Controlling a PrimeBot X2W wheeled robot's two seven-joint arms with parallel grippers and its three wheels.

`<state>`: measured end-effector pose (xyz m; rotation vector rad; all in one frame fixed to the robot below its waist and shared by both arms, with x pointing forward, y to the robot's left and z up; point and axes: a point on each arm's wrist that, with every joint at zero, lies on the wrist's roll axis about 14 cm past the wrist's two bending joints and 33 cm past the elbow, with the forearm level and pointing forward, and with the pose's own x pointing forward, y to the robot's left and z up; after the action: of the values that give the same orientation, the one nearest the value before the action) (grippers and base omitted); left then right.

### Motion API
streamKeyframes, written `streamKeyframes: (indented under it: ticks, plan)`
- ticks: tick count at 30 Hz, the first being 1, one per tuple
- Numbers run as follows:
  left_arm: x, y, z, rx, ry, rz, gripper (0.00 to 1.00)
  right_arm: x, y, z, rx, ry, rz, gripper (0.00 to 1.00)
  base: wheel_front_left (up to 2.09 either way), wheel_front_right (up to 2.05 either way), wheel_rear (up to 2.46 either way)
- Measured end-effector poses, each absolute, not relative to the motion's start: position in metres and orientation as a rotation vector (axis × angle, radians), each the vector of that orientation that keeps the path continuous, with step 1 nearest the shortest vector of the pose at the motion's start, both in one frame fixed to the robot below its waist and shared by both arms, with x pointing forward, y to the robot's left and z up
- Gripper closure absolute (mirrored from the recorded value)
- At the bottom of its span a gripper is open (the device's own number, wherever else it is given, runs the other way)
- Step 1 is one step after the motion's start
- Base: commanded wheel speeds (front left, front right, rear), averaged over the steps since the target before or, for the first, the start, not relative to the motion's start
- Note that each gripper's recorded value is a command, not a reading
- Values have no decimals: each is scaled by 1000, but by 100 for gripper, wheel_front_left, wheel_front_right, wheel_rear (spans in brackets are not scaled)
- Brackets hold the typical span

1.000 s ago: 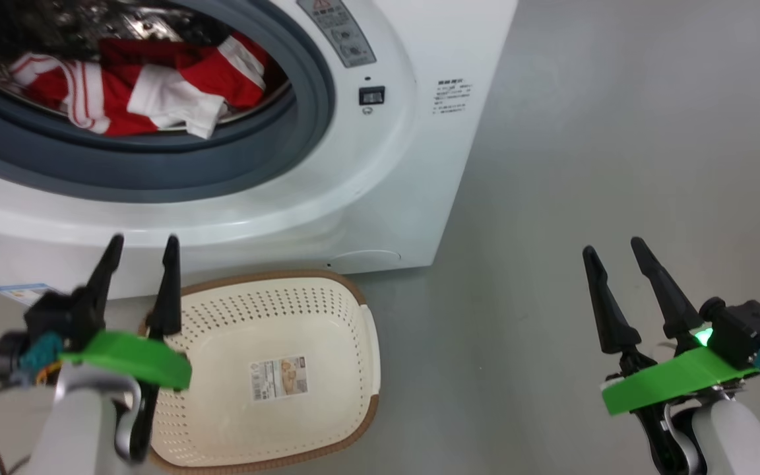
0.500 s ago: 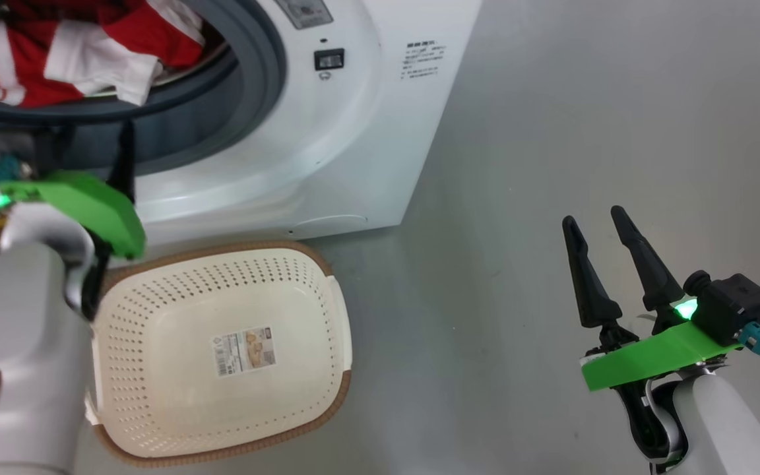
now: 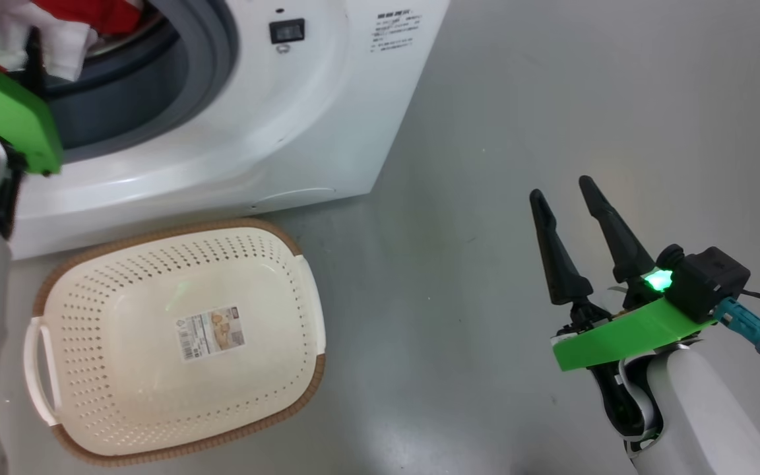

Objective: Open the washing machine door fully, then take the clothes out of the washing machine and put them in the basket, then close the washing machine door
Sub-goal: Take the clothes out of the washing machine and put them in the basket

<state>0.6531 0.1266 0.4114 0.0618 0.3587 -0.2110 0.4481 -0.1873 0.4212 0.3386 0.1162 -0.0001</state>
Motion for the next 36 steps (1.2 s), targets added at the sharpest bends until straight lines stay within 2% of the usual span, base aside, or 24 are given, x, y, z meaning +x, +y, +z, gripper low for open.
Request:
streamKeyframes:
  ticks: [16, 23, 24, 25, 26, 27, 28, 29, 30, 36]
  plan:
    - [681, 143, 384, 141, 394, -150, 0, 452, -192, 408, 321, 148, -10, 0, 0, 0, 0]
    - [678, 138, 373, 148, 422, -177, 0, 451, -193, 405, 328, 156, -16, 0, 0, 0, 0]
    - [678, 137, 372, 149, 424, -180, 2, 451, -193, 405, 328, 156, -16, 0, 0, 0, 0]
    - [678, 136, 371, 149, 427, -186, 16, 451, -193, 405, 328, 156, -16, 0, 0, 0, 0]
    - [677, 134, 369, 149, 430, -193, 39, 451, -193, 405, 327, 156, -17, 0, 0, 0, 0]
    - [677, 133, 368, 150, 433, -198, 56, 451, -193, 405, 327, 155, -18, 0, 0, 0, 0]
    - [677, 131, 367, 147, 436, -206, 63, 451, -194, 406, 327, 155, -19, 0, 0, 0, 0]
    - [677, 130, 365, 148, 439, -209, 74, 451, -194, 406, 327, 154, -20, 0, 0, 0, 0]
    - [676, 129, 364, 149, 441, -211, 99, 451, -195, 406, 326, 154, -21, 0, 0, 0, 0]
    - [676, 126, 362, 148, 443, -219, 100, 450, -197, 407, 323, 152, -26, 0, 0, 0, 0]
